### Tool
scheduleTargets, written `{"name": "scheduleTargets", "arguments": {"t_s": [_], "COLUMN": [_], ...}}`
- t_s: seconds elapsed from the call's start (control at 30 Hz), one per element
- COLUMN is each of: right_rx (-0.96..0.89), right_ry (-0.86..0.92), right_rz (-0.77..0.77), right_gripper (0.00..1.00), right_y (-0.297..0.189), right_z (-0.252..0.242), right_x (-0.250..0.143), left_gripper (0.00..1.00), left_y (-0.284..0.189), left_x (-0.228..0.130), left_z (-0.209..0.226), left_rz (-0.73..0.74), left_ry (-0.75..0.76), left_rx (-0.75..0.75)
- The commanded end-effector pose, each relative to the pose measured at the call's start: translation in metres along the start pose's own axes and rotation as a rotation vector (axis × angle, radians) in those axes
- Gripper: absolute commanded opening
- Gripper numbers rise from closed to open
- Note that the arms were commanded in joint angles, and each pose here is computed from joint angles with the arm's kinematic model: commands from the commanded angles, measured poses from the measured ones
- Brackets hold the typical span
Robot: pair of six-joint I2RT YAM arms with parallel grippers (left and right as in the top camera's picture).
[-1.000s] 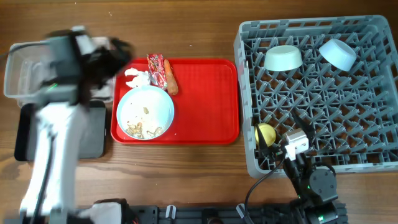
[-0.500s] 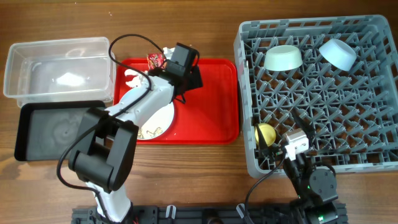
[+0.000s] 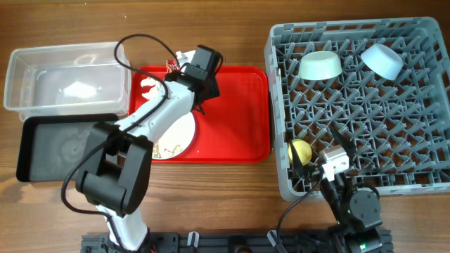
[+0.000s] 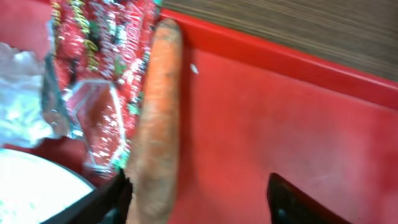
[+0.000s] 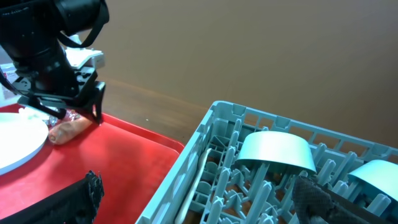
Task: Sort waste into correct bins and load items into the dishwasher rack
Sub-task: 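Grasp the carrot on the red tray with the left gripper, then drop the carrot onto the black tray with the left gripper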
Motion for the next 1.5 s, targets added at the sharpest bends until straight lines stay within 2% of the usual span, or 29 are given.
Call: {"name": "scheduleTargets", "arguments": {"t_s": [0.0, 0.07, 0.2, 0.27, 0.4, 0.57, 0.63, 0.7, 0.9, 1.03, 1.13, 1.2, 1.23, 1.27, 1.33, 1.37, 1.47], "right_rx": [-0.013, -0.013, -0.013, -0.013, -0.013, -0.013, -0.013, -0.013, -0.013, -0.013, -0.013, -0.013, -0.013, -0.013, -0.013, -0.013, -0.013], "right_ry": [-0.003, -0.003, -0.003, -0.003, -0.003, -0.003, -0.003, -0.003, -0.003, -0.003, -0.003, -0.003, -0.003, -0.003, -0.003, -0.003, -0.003], "right_rz": [-0.009, -0.009, -0.009, -0.009, -0.009, -0.009, -0.009, -0.009, -0.009, -0.009, -0.009, -0.009, -0.009, -0.009, -0.009, -0.009, -0.009], "right_gripper": [1.0, 1.0, 1.0, 1.0, 1.0, 1.0, 1.0, 1.0, 1.0, 1.0, 1.0, 1.0, 1.0, 1.0, 1.0, 1.0, 1.0], "right_y": [0.0, 0.0, 0.0, 0.0, 0.0, 0.0, 0.0, 0.0, 0.0, 0.0, 0.0, 0.0, 0.0, 0.0, 0.0, 0.0, 0.0], "right_z": [-0.001, -0.001, -0.001, -0.001, -0.001, -0.001, -0.001, -0.001, -0.001, -0.001, -0.001, -0.001, -0.001, -0.001, -0.001, -0.001, -0.001], "right_x": [0.001, 0.001, 0.001, 0.001, 0.001, 0.001, 0.001, 0.001, 0.001, 0.001, 0.001, 0.001, 0.001, 0.001, 0.001, 0.001, 0.001], "left_gripper": [0.61, 0.57, 0.36, 0.29, 0.27, 0.23, 0.04, 0.04, 0.04, 0.04, 0.05, 0.11, 0.19, 0.36, 0.89, 1.0, 1.0], "left_y": [0.029, 0.04, 0.042, 0.035, -0.009, -0.07, -0.087, -0.1, -0.145, -0.135, -0.105, -0.092, -0.088, -0.085, -0.084, -0.086, -0.095], "left_x": [-0.004, -0.007, -0.003, 0.004, 0.034, 0.046, 0.041, 0.029, -0.023, -0.046, -0.066, -0.069, -0.066, -0.062, -0.057, -0.056, -0.049], "left_z": [0.014, 0.016, 0.01, 0.006, 0.002, 0.015, 0.025, 0.049, 0.176, 0.229, 0.261, 0.271, 0.273, 0.273, 0.27, 0.267, 0.253], "left_rz": [0.049, 0.067, 0.059, 0.05, -0.048, -0.11, -0.084, -0.023, 0.214, 0.318, 0.31, 0.282, 0.273, 0.27, 0.286, 0.302, 0.336], "left_ry": [-0.024, -0.027, -0.029, -0.036, -0.059, -0.077, -0.093, -0.215, -0.746, -0.899, -1.017, -1.075, -1.048, -0.987, -0.908, -0.904, -0.9], "left_rx": [0.064, 0.075, 0.006, -0.041, -0.104, -0.13, -0.105, 0.015, 0.603, 0.717, 0.737, 0.683, 0.646, 0.598, 0.517, 0.494, 0.401]}}
Point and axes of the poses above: each gripper's point midway between its finger pads, its own y axis out along the fingers, its own z axis along the line the jaws close on, x = y × z, the point moved 10 cm from there along -y, back along the fingers, and after that the axes turned 10 degrees about y, right-handed, at the moved point
